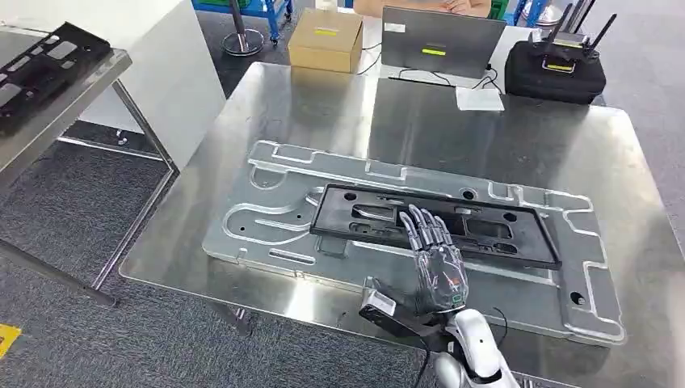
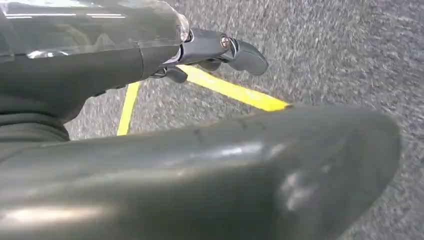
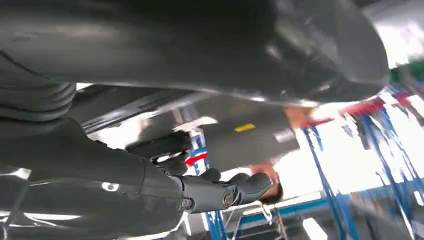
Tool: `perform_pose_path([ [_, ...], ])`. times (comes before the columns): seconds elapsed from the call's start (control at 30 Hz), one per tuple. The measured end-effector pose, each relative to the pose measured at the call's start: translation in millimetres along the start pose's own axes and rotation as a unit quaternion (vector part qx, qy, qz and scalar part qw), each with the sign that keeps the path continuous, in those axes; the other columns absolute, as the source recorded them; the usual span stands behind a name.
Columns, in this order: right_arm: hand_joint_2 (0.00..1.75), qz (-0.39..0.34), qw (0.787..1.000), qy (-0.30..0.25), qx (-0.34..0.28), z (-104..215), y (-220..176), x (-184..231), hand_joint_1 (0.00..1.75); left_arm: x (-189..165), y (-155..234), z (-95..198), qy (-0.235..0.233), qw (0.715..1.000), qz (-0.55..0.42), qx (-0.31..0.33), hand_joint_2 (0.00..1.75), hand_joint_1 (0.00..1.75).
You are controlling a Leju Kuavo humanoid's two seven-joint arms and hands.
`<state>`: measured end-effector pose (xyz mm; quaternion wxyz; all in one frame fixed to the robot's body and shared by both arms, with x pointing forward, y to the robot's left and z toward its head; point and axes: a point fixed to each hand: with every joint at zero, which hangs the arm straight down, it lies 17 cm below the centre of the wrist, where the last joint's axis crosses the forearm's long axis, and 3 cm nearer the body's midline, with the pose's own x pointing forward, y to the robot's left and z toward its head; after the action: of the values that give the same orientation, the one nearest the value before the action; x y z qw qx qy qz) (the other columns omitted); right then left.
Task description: Take the parts from the cabinet and place them on the table.
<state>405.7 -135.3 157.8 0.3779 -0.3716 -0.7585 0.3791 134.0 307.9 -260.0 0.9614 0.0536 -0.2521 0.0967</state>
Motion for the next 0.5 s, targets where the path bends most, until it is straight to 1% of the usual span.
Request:
perform_pose_path([
  [0.1, 0.00, -0.067, 0.996, -0.022, -0.059, -3.8, -31.7, 39.8, 0.00, -0.6, -1.1, 0.5, 0.000, 1.000, 0.007, 0.000, 0.00, 0.00],
  [0.23, 0.00, -0.126, 0.982, -0.051, -0.133, 1.5, -78.7, 80.4, 0.00, -2.4, 1.6, 0.9, 0.001, 1.000, 0.017, 0.005, 0.00, 0.00],
  [0.33, 0.00, -0.168, 0.965, -0.066, -0.189, 5.4, -117.9, 98.7, 0.00, -0.2, 3.0, 0.1, 0.000, 1.000, 0.024, 0.009, 0.00, 0.00],
  [0.5, 0.00, -0.270, 0.925, -0.073, -0.257, 20.8, -168.9, 111.5, 0.00, -3.0, 4.6, 0.8, 0.003, 0.999, 0.037, 0.017, 0.00, 0.00],
])
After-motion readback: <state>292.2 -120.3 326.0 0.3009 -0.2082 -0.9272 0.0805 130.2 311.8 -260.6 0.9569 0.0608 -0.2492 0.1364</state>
